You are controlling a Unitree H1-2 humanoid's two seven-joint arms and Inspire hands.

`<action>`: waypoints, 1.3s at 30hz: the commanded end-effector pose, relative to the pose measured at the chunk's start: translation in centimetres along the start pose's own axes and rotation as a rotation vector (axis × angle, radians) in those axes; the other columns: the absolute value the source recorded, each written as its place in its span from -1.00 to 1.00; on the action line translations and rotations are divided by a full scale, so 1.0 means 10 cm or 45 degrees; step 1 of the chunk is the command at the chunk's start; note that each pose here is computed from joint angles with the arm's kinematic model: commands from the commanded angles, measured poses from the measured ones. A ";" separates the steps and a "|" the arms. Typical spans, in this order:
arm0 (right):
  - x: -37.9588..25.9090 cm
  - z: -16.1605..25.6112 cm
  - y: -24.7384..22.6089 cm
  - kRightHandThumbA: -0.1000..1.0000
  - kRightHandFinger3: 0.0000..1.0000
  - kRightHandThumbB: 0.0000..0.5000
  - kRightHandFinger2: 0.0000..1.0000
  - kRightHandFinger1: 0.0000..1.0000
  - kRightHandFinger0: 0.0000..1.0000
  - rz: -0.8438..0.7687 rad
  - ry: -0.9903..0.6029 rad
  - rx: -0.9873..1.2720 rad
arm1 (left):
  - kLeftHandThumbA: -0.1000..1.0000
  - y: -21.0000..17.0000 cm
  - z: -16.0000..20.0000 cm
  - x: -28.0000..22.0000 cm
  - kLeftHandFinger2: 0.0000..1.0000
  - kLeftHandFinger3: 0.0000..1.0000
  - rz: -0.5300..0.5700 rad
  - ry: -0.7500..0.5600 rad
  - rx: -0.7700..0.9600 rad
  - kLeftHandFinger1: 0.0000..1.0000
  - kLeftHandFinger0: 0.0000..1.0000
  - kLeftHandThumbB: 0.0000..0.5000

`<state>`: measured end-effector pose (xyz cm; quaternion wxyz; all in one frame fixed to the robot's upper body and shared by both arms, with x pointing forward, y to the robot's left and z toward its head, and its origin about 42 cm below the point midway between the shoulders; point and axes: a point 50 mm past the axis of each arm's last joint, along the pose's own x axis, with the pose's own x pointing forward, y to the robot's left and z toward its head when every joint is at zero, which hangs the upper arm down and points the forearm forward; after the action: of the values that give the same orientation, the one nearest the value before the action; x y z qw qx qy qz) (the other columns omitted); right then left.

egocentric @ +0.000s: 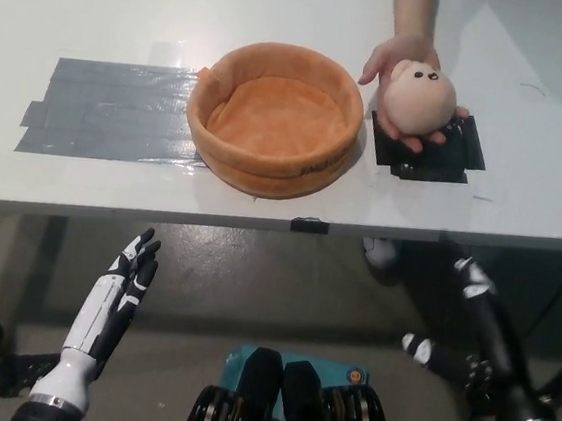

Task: A person hands a emotional support dumpling to the robot which it grabs with its right hand and places in the soft place kept infront of it in the centre of the desk

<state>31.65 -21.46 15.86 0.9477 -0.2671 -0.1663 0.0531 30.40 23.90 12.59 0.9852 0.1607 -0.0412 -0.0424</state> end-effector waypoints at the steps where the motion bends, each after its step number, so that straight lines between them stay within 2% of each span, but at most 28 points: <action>1: 0.25 0.62 -0.56 0.85 1.00 -0.03 1.00 1.00 1.00 -0.246 -0.240 -0.062 | 0.95 0.04 0.15 0.02 1.00 1.00 0.006 -0.083 0.031 1.00 1.00 -0.79; 3: 0.35 0.79 -0.73 0.93 1.00 0.10 1.00 1.00 1.00 -0.268 -0.264 -0.087 | 0.96 0.03 0.15 0.02 1.00 1.00 0.008 -0.082 0.023 1.00 1.00 -0.79; 7: 0.68 1.19 -1.13 0.90 1.00 0.18 1.00 1.00 1.00 -0.291 -0.310 -0.175 | 0.96 0.03 0.15 0.03 1.00 1.00 0.008 -0.081 0.018 1.00 1.00 -0.75; 8: 0.79 1.25 -1.21 0.93 1.00 0.16 1.00 1.00 1.00 -0.292 -0.328 -0.224 | 0.96 0.04 0.16 0.03 1.00 1.00 0.006 -0.081 0.018 1.00 1.00 -0.76; 12: 1.13 1.34 -1.42 0.96 1.00 0.32 1.00 1.00 1.00 -0.285 -0.315 -0.264 | 0.98 0.03 0.17 0.04 1.00 1.00 0.003 -0.094 0.027 1.00 1.00 -0.75; 13: 1.33 1.41 -1.47 0.91 1.00 0.37 1.00 1.00 1.00 -0.267 -0.284 -0.254 | 0.99 0.04 0.18 0.04 1.00 1.00 0.007 -0.099 0.030 1.00 1.00 -0.76; 16: 1.60 1.51 -1.48 0.84 1.00 0.30 1.00 1.00 1.00 -0.220 -0.262 -0.279 | 0.98 0.05 0.18 0.04 1.00 1.00 0.013 -0.107 0.031 1.00 1.00 -0.82; 18: 1.79 1.59 -1.47 0.69 1.00 0.20 1.00 1.00 1.00 -0.185 -0.251 -0.302 | 0.98 0.06 0.18 0.03 1.00 1.00 0.014 -0.101 0.026 1.00 1.00 -0.78; 21: 2.03 1.65 -1.47 0.78 1.00 0.39 1.00 1.00 1.00 -0.133 -0.202 -0.353 | 0.98 0.04 0.19 0.04 1.00 1.00 0.013 -0.101 0.024 1.00 1.00 -0.75; 27: 2.44 1.73 -1.40 0.80 1.00 0.38 1.00 1.00 1.00 -0.017 -0.100 -0.404 | 0.98 0.05 0.21 0.05 1.00 1.00 0.008 -0.114 0.034 1.00 1.00 -0.79; 28: 2.51 1.76 -1.38 0.84 1.00 0.32 1.00 1.00 1.00 0.003 -0.088 -0.438 | 0.96 0.05 0.21 0.05 1.00 1.00 0.009 -0.110 0.018 1.00 1.00 -0.76; 32: 2.72 1.80 -1.28 0.79 1.00 0.39 1.00 1.00 1.00 0.069 -0.035 -0.407 | 0.94 0.04 0.22 0.05 1.00 1.00 0.010 -0.107 0.001 1.00 1.00 -0.74; 33: 2.76 1.79 -1.25 0.79 1.00 0.40 1.00 1.00 1.00 0.085 -0.017 -0.409 | 0.94 0.04 0.22 0.05 1.00 1.00 0.010 -0.106 0.004 1.00 1.00 -0.74; 35: 2.87 1.75 -1.18 0.95 1.00 0.50 1.00 1.00 1.00 0.124 0.026 -0.470 | 0.95 0.03 0.22 0.05 1.00 1.00 0.013 -0.109 0.010 1.00 1.00 -0.70; 37: 2.92 1.71 -1.15 0.89 1.00 0.51 1.00 1.00 1.00 0.146 0.050 -0.484 | 0.96 0.03 0.24 0.06 1.00 1.00 0.011 -0.111 0.013 1.00 1.00 -0.69; 39: 3.00 1.62 -1.07 0.90 1.00 0.57 1.00 1.00 1.00 0.178 0.115 -0.474 | 0.96 0.04 0.25 0.07 1.00 1.00 0.008 -0.128 0.021 1.00 1.00 -0.80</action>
<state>53.40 -18.35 40.69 0.8887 -0.4396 -0.1095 0.0701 30.47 23.74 13.34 0.9845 0.1620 -0.0535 -0.0418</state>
